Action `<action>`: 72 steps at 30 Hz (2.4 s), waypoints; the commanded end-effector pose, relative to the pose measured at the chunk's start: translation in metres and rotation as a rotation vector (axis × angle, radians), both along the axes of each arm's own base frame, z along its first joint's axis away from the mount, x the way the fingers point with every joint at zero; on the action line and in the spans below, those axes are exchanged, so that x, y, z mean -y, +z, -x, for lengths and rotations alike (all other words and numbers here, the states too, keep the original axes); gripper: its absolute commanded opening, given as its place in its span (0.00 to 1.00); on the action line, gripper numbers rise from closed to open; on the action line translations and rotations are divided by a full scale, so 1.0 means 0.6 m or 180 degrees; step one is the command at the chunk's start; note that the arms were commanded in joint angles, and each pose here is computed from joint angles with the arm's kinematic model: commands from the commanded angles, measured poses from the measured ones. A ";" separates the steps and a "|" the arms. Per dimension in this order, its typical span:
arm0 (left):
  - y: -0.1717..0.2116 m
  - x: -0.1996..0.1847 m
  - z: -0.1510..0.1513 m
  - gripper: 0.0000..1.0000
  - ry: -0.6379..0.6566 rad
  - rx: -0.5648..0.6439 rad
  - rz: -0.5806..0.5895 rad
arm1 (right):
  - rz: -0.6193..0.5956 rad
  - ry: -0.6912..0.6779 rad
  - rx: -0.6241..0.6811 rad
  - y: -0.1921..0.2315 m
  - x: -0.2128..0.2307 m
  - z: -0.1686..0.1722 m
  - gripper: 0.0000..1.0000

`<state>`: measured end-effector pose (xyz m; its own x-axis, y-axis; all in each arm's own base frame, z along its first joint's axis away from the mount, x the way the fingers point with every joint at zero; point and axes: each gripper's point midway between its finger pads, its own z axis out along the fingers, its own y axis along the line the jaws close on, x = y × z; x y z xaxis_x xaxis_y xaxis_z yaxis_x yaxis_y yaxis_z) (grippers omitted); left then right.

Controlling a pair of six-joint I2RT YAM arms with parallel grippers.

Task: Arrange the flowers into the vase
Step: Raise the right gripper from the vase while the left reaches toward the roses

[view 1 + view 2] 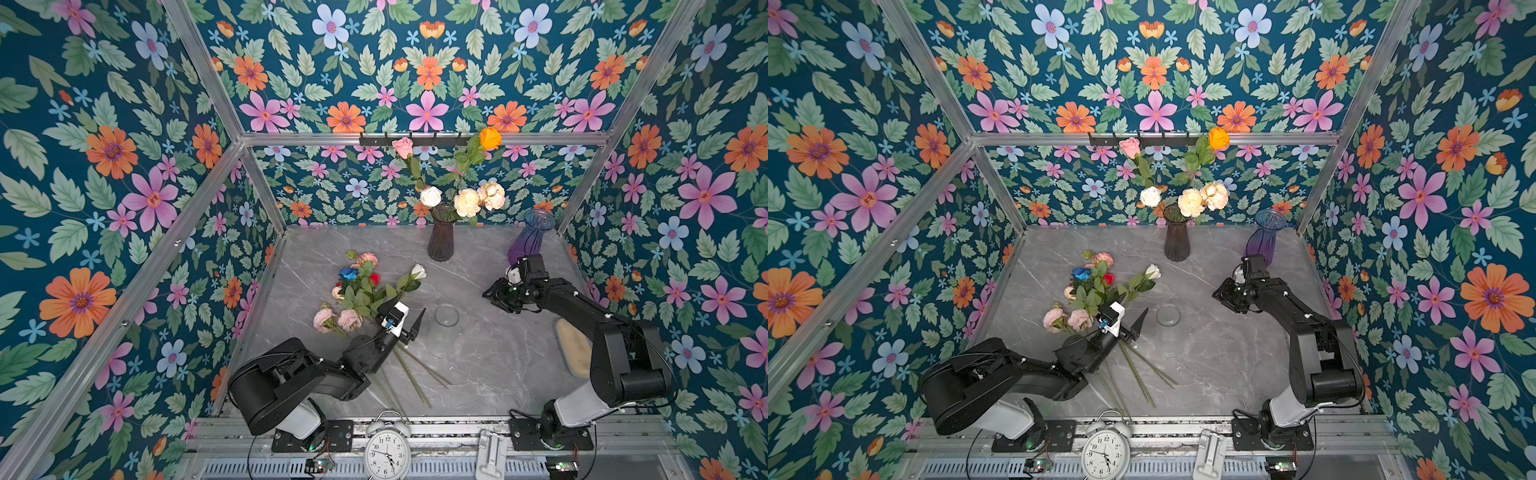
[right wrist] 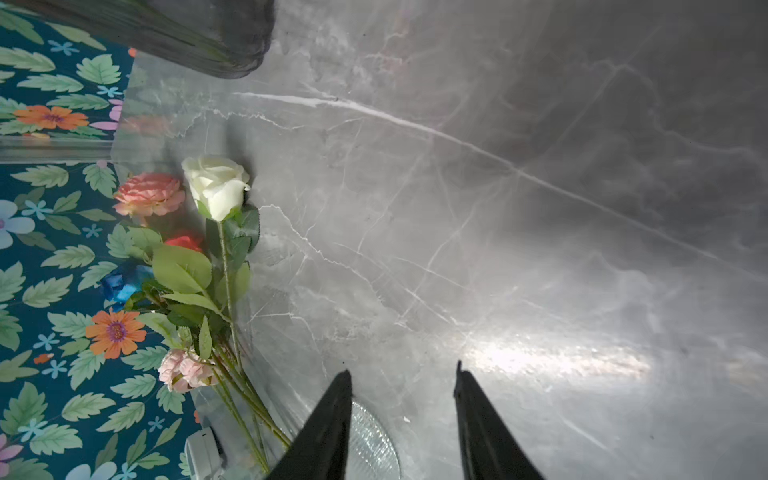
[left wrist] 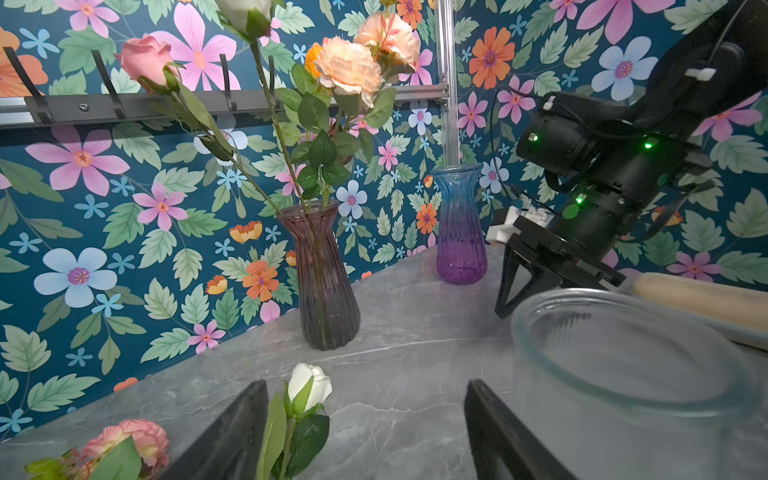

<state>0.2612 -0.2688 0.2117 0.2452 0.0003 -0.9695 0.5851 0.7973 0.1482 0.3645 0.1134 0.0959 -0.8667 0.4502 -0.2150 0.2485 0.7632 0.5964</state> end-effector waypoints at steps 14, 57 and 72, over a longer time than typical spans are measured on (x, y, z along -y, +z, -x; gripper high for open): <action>0.010 0.009 -0.001 1.00 -0.0098 -0.0107 0.0172 | 0.0604 0.0560 0.1155 0.038 0.004 0.187 0.49; -0.210 -0.157 -0.040 0.54 0.0936 -0.3863 -0.0155 | 0.0354 0.0156 0.1929 0.057 0.030 0.240 0.63; -0.226 -0.205 -0.027 0.48 0.1379 -0.3827 -0.0146 | 0.0338 0.0125 0.2016 0.063 0.034 0.249 0.64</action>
<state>0.2765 -0.1530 0.0794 -0.8146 -0.0946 -0.5722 0.0893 0.9544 -0.2850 0.2158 0.0936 0.1347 -0.5700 0.3669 -0.7352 -0.1616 0.8272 0.5381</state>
